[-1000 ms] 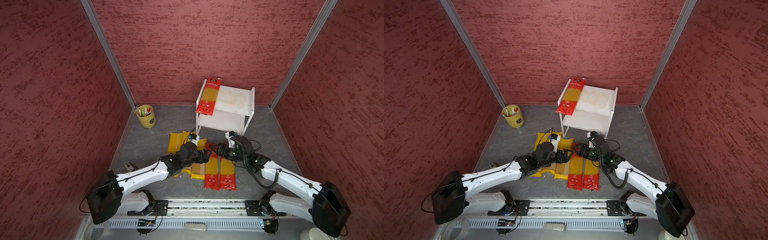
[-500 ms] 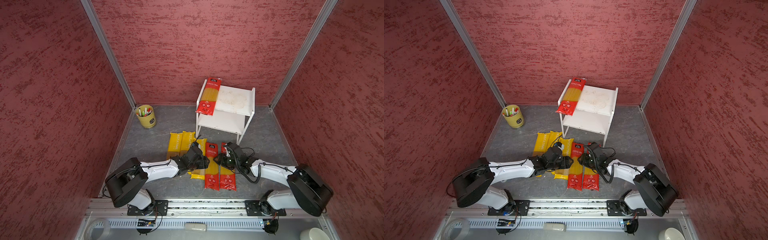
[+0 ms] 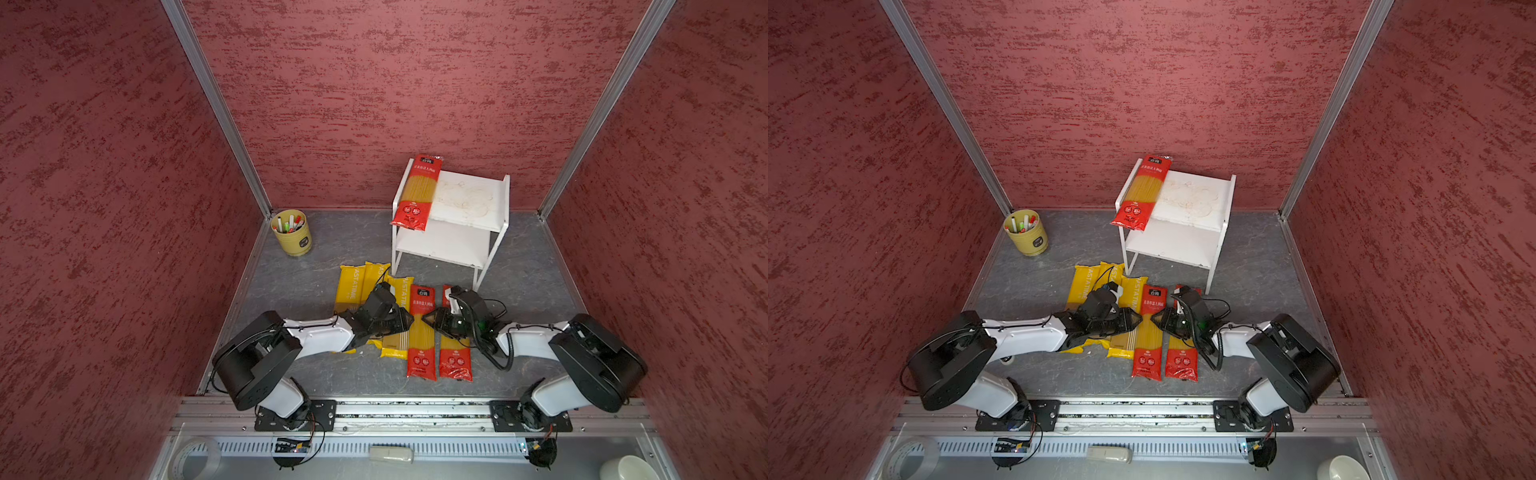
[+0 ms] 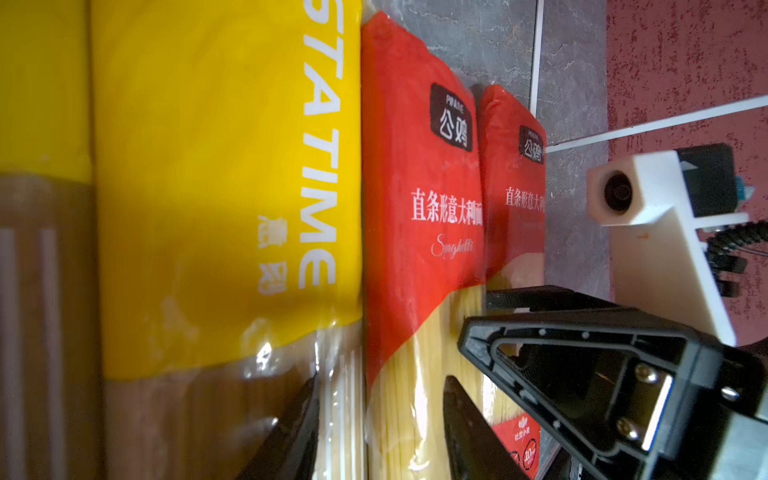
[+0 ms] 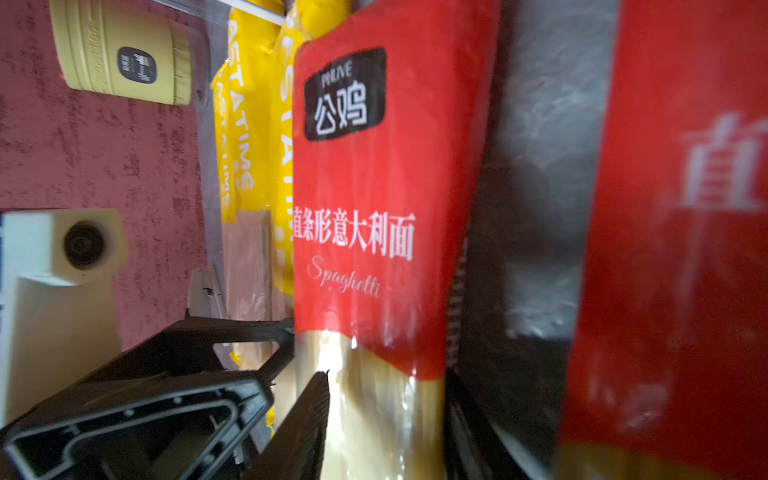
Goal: Arrange pasta packages on shelves
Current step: Pick up the pasta bag from the center of the table.
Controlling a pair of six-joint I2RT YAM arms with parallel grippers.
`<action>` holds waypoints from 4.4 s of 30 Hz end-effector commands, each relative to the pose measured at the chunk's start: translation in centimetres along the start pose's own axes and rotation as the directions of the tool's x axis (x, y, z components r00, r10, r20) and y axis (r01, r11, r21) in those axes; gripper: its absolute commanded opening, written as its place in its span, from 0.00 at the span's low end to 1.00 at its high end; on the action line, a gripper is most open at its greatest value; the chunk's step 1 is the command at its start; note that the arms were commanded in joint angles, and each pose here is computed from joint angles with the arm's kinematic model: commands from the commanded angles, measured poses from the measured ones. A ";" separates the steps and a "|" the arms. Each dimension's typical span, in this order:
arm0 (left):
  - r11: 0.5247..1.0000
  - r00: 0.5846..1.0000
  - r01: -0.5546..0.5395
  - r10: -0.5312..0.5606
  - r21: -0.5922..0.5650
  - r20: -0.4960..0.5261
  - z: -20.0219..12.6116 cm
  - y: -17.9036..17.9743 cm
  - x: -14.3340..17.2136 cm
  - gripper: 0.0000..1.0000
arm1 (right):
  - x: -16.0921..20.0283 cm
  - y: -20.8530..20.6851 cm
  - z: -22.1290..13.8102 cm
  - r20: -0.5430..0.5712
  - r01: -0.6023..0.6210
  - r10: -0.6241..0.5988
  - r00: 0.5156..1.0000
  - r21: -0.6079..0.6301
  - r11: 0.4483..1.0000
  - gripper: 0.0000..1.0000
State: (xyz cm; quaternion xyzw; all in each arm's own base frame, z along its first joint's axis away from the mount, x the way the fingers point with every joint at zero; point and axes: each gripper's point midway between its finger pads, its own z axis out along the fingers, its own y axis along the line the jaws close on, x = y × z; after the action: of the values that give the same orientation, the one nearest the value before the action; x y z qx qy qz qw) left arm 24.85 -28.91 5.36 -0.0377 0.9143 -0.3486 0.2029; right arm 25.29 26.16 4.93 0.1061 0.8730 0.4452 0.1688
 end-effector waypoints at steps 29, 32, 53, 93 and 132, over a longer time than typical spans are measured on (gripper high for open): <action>0.991 0.968 -0.057 0.025 0.119 0.249 -9.2 -1.7 -7.3 0.57 | -0.7 9.9 -2.1 0.078 0.224 -0.211 0.974 -0.269 0.937 0.08; 0.987 0.956 -0.059 0.014 0.148 0.292 -11.0 -1.8 -8.3 0.61 | -0.5 11.0 -2.5 0.102 0.280 -0.261 0.960 -0.285 0.917 0.06; 0.888 0.910 -0.250 0.081 0.385 0.406 -17.9 -8.1 -10.9 0.82 | 0.2 25.7 -10.0 0.488 0.646 -0.427 0.761 -0.516 0.563 0.00; 0.697 0.770 -0.546 0.198 0.466 0.606 -27.1 -18.9 -14.4 0.10 | 2.0 22.2 -8.8 0.405 0.630 -0.483 0.776 -0.496 0.597 0.65; 0.744 0.784 -0.423 0.015 0.517 0.621 -27.1 -22.6 -28.8 0.77 | -7.4 32.8 -17.1 0.586 0.591 -0.270 0.764 -0.470 0.655 0.07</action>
State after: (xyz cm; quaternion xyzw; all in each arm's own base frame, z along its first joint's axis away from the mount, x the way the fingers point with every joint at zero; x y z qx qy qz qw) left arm 38.22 -24.60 48.90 0.0752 0.6213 -0.5933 0.5064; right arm 25.70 32.62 34.50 -0.1038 0.6661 0.5985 0.4328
